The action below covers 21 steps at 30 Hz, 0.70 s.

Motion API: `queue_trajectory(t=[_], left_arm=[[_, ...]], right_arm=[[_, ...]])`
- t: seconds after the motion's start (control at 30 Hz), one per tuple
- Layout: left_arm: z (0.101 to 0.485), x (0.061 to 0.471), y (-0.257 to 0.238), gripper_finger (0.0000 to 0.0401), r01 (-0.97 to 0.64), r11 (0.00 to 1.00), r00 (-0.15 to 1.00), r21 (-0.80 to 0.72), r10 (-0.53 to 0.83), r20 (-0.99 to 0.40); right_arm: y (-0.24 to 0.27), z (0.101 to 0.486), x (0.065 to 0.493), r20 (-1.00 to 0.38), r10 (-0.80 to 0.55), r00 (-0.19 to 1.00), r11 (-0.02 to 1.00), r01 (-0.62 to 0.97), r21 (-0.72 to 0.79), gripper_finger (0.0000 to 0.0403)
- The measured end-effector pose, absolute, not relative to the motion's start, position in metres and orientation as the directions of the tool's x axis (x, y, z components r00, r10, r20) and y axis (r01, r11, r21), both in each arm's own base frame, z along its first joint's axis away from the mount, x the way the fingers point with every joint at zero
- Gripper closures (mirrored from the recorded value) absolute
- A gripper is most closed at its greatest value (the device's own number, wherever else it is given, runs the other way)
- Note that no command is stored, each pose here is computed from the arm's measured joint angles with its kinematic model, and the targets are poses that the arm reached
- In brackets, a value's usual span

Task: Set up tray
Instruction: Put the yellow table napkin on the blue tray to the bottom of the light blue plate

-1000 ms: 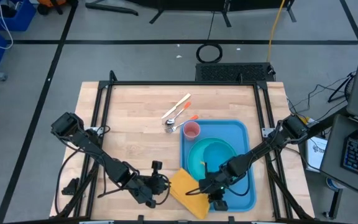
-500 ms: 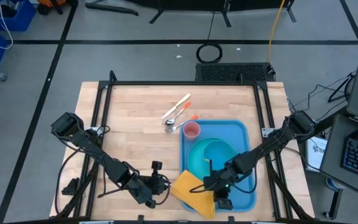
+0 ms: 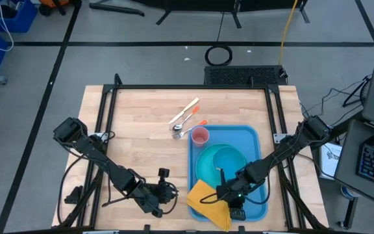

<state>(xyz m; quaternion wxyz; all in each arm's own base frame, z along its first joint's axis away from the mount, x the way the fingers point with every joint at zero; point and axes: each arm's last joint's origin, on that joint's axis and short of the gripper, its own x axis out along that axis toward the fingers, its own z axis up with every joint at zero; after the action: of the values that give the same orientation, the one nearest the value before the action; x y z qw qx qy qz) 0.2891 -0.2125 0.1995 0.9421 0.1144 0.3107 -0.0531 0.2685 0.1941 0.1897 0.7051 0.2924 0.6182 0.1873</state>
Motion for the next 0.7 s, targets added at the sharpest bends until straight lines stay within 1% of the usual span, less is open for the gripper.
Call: queue_trajectory(t=[0.1,0.2,0.3,0.7], left_arm=[[0.199,0.289,-0.212,0.0339,0.171,0.968,0.799,0.183,-0.027,-0.601],[0.199,0.289,-0.212,0.0339,0.171,0.968,0.796,0.185,-0.026,-0.605],[0.199,0.288,-0.212,0.0339,0.171,0.968,0.795,0.184,-0.026,-0.606],[0.198,0.288,-0.213,0.0339,0.174,0.967,0.793,0.186,-0.025,-0.609]], right_arm=[[0.194,0.191,0.267,-0.762,0.629,0.155,0.751,0.134,0.647,0.0403],[0.193,0.188,0.263,-0.774,0.624,0.108,0.749,0.198,0.632,0.0403],[0.193,0.189,0.263,-0.771,0.628,0.106,0.745,0.204,0.635,0.0403],[0.198,0.189,0.257,-0.744,0.667,0.025,0.694,0.34,0.634,0.0403]])
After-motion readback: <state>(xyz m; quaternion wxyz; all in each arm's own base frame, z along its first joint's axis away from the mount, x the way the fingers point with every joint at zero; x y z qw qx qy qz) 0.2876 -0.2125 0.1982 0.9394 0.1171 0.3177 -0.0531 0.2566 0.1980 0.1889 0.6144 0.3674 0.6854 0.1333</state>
